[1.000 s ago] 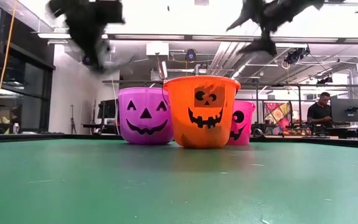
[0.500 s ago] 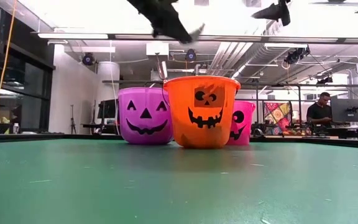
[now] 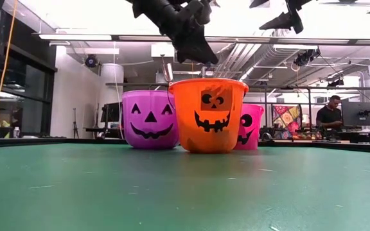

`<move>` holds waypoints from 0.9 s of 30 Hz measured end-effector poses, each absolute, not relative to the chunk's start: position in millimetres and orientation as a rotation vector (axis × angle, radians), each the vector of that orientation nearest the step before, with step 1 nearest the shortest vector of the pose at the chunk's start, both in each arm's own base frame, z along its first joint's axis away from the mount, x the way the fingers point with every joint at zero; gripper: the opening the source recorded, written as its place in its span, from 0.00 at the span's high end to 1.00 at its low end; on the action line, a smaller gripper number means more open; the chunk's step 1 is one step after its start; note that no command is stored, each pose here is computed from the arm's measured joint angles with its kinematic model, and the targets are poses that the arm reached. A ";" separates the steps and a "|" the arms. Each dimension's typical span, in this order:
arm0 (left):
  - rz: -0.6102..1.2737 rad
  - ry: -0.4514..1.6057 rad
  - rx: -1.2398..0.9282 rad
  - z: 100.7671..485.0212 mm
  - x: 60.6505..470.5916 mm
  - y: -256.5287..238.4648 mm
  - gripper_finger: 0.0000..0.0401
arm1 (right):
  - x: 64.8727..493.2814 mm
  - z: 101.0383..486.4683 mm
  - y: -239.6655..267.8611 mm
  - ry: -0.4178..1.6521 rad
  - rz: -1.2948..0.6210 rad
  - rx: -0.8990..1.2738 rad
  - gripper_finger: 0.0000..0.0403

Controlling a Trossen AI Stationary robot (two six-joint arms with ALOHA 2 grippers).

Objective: Sort candy by brand, put in halloween buckets
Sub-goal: Put the white chocolate into the orange bucket

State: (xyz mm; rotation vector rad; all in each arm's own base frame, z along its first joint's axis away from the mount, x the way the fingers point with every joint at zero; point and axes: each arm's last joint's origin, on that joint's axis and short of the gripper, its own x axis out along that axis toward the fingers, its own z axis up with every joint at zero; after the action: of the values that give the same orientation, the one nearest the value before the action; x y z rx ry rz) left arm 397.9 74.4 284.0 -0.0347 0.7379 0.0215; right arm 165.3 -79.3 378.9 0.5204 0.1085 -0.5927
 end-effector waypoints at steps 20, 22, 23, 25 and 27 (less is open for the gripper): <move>0.057 0.778 -0.070 283.4 394.5 69.9 0.88 | 164.8 376.7 -79.0 0.133 -0.596 0.519 0.18; 0.086 0.782 -0.058 283.3 394.3 70.8 0.87 | 164.6 376.0 -79.0 0.141 -0.598 0.519 0.18; 0.094 0.782 -0.055 283.3 394.2 71.5 0.86 | 164.3 375.7 -79.3 0.144 -0.601 0.518 0.18; 0.098 0.781 -0.060 283.4 393.9 73.7 0.82 | 164.2 375.2 -79.3 0.152 -0.600 0.508 0.18; 0.108 0.778 -0.081 283.4 393.4 76.4 0.77 | 164.2 375.1 -79.3 0.157 -0.599 0.496 0.18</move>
State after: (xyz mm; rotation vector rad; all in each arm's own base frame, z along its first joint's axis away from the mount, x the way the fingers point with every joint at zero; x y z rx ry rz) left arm 393.4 76.4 283.4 -0.0806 0.7784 0.1078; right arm 164.2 -79.3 375.1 0.4965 0.1570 -0.5990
